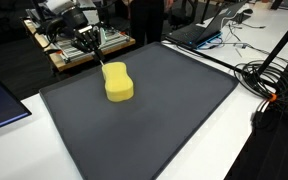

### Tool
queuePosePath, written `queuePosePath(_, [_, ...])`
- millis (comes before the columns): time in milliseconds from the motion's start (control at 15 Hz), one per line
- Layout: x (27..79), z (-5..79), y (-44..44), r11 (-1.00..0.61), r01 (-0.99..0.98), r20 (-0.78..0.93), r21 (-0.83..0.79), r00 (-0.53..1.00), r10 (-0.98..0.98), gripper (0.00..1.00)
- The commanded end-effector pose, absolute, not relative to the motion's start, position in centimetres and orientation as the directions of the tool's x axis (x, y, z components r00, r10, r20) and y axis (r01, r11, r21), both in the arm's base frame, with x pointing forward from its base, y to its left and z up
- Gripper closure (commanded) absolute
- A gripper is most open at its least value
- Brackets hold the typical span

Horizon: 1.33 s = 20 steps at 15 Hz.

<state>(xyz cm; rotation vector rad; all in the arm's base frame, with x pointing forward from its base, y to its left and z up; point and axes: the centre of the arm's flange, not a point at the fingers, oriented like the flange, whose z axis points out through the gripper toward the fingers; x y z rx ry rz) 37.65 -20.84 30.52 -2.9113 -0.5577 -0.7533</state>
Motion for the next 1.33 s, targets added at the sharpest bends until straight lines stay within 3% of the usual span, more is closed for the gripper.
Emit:
queuePosePath(0, [35.9, 32.6, -16.7, -0.921, 0.387, 0.427, 0.042, 0.827, 0.366, 0.97])
queuePosePath(667, [37.7, 34.2, -7.6, -0.930, 0.367, 0.062, 0.017, 0.928, 0.367, 0.97])
queuePosePath(1267, [44.9, 36.5, 1.5, -0.884, 0.419, -0.127, 0.209, 0.908, 0.400, 0.97])
